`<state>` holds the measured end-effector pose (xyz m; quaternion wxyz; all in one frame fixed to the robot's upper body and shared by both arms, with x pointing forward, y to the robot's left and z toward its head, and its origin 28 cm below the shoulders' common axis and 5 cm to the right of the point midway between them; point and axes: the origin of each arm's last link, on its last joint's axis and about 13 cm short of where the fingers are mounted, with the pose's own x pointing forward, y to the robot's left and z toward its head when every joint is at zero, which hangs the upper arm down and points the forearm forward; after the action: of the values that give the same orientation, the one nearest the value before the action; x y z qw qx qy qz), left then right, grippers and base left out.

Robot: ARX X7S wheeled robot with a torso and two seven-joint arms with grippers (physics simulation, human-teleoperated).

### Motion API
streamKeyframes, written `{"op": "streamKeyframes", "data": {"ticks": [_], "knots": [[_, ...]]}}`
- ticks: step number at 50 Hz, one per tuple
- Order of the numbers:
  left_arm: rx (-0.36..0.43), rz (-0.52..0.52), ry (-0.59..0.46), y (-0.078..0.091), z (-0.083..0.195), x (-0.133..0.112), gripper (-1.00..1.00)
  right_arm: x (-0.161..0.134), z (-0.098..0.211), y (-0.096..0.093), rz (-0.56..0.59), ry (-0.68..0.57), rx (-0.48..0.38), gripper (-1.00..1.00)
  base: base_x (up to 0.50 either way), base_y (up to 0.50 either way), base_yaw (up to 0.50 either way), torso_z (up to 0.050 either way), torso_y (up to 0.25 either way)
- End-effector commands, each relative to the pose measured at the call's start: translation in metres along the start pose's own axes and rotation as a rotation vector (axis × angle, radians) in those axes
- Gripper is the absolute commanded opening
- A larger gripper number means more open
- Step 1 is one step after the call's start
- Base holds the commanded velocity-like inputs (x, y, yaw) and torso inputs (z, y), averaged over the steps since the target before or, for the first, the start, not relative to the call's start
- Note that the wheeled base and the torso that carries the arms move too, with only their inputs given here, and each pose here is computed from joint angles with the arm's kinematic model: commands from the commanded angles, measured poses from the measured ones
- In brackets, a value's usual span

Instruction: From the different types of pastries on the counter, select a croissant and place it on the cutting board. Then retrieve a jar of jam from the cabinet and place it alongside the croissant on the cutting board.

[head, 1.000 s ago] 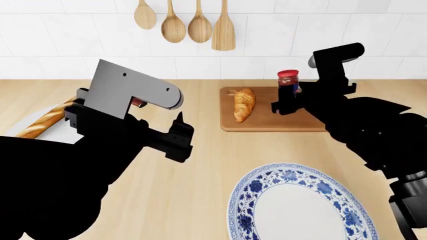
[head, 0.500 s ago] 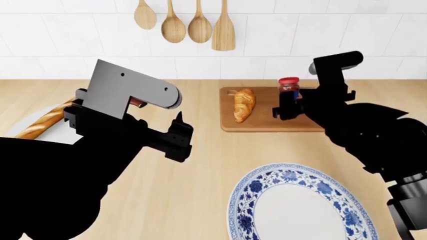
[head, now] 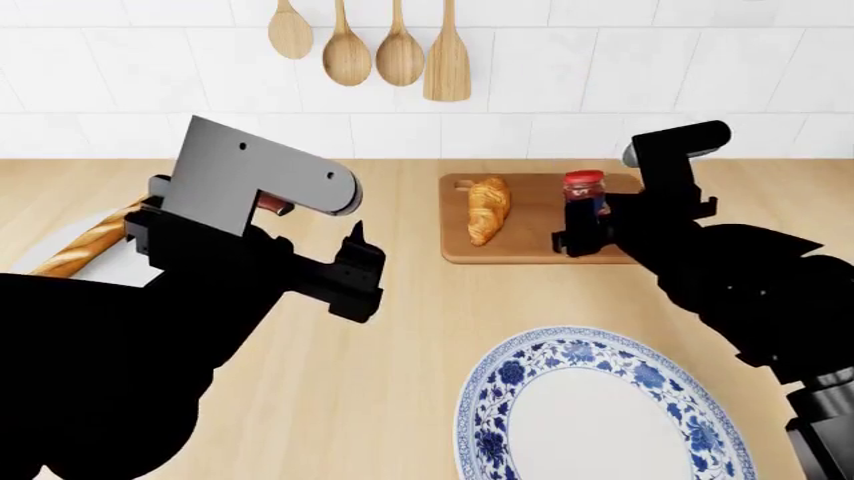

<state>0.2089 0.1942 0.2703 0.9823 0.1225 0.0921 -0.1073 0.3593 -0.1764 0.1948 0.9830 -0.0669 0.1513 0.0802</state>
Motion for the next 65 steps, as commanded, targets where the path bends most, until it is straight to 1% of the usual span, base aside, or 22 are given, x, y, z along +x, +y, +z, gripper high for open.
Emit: {"op": "streamKeyframes", "data": {"ticks": [1, 26, 40, 41, 65], "knots": [[0.001, 0.000, 0.000, 0.000, 0.000, 0.000, 1.00, -0.003, -0.005, -0.003, -0.009, -0.005, -0.020, -1.00, 0.00, 0.00, 0.00, 0.000, 0.000], [0.001, 0.000, 0.000, 0.000, -0.001, 0.000, 1.00, -0.002, -0.014, -0.004, -0.015, -0.008, -0.033, -1.00, 0.00, 0.00, 0.00, 0.000, 0.000], [0.000, 0.005, -0.002, 0.001, 0.000, -0.002, 1.00, -0.009, -0.016, -0.007, -0.020, -0.013, -0.042, -1.00, 0.00, 0.00, 0.00, 0.000, 0.000], [0.000, 0.005, -0.002, 0.000, 0.000, -0.002, 1.00, -0.010, -0.016, -0.007, -0.020, -0.014, -0.042, 1.00, 0.00, 0.00, 0.00, 0.000, 0.000], [-0.002, 0.006, -0.004, 0.000, 0.000, -0.001, 1.00, -0.017, -0.014, -0.010, -0.013, -0.028, -0.040, 1.00, 0.00, 0.00, 0.00, 0.000, 0.000]]}}
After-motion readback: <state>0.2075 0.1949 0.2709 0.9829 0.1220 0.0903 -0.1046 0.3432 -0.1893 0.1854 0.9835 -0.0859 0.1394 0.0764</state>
